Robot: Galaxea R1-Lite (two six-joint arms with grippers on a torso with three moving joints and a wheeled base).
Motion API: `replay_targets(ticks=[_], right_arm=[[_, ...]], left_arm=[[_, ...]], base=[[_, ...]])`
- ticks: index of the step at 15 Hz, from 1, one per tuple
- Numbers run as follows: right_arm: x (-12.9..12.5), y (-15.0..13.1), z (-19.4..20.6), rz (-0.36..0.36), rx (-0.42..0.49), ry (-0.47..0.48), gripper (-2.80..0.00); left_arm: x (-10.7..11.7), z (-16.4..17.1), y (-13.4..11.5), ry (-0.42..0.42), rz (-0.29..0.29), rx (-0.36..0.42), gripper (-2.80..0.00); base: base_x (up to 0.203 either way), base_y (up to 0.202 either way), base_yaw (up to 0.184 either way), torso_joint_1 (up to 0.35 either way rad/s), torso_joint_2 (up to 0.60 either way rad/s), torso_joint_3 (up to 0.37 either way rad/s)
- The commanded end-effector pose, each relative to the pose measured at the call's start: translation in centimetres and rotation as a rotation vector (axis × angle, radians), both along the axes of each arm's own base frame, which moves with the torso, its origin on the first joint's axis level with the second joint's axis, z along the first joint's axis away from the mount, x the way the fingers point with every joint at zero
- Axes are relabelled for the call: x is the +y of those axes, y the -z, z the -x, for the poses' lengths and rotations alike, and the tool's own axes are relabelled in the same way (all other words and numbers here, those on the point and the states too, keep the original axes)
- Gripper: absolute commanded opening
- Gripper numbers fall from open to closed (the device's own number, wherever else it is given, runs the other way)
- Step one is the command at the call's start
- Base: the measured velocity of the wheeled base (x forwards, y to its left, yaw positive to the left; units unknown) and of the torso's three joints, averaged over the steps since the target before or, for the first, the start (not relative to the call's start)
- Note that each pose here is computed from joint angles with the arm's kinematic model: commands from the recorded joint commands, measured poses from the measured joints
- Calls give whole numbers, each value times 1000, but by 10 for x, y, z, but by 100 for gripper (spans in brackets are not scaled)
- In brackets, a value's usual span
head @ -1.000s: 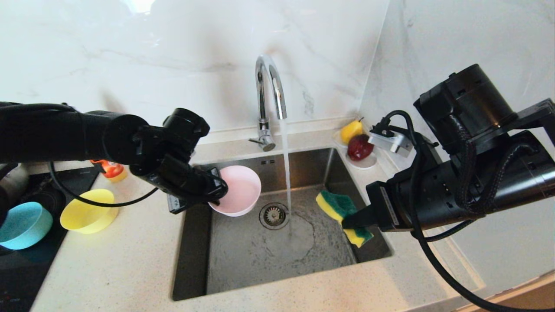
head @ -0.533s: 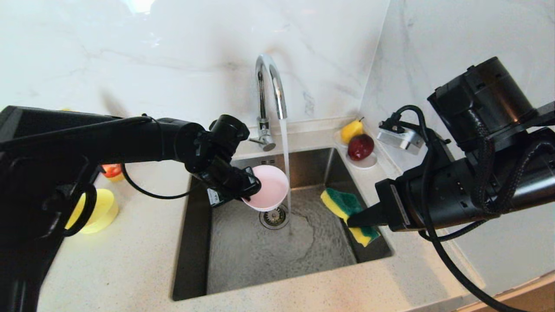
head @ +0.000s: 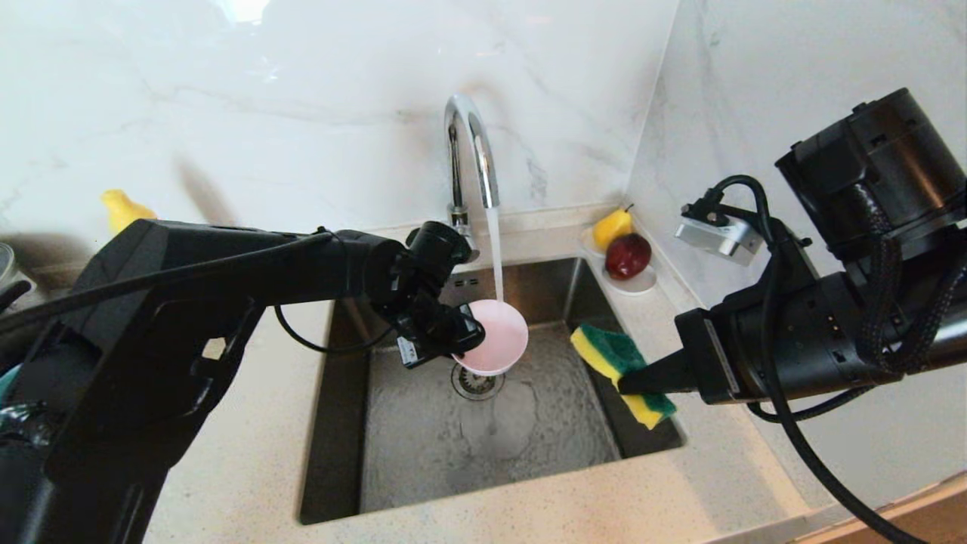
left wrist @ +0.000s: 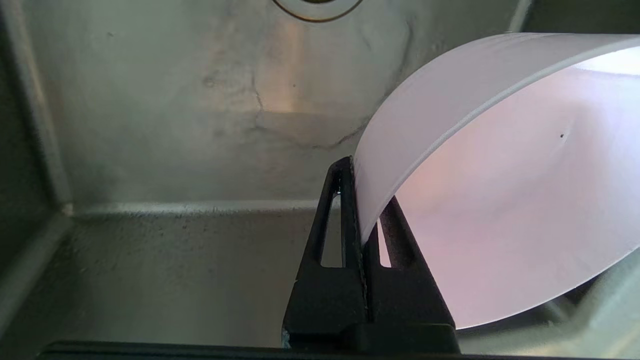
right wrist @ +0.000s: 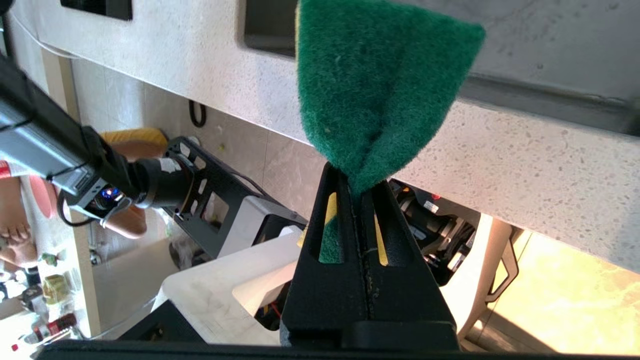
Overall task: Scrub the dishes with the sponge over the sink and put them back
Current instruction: Wash the bowl
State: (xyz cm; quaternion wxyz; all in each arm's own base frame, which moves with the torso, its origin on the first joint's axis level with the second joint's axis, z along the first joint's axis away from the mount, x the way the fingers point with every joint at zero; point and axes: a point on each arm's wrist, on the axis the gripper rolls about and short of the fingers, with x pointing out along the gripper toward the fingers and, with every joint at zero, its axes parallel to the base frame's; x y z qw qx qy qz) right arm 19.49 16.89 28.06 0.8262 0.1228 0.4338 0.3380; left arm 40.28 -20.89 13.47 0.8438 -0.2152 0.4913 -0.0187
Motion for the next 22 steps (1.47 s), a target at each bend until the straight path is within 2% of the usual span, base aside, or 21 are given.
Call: replay_targets(ticks=[1,4,10,15,19,22], right_arm=[[-1,0,0,0,6,5,-280],[-1,1,-1,0,6,8,-280],[-2,0,-1,0,6,10,-280],[-2,1,-2,-1,9,12,-280],[-2,2,-3,2,12,12,-280],[-2,8,-3,17,31,16,-280]], left_arm=[[-2,-5,13,-14,0,20,-280],[-3,-7,11,-43,33,-3,-280],[-3,-6,11,-47,35,9,-280],[-1,0,14,-44,0,66,-280],[0,2,10,-46,1,69,-280],[2,9,10,-44,-29,121,-280]], base=[[0,0,0,0,0,0],[0,0,0,0,0,0],[0,0,0,0,0,0],[0,0,0,0,0,0],[0,0,0,0,0,0],[0,0,0,0,0,0]])
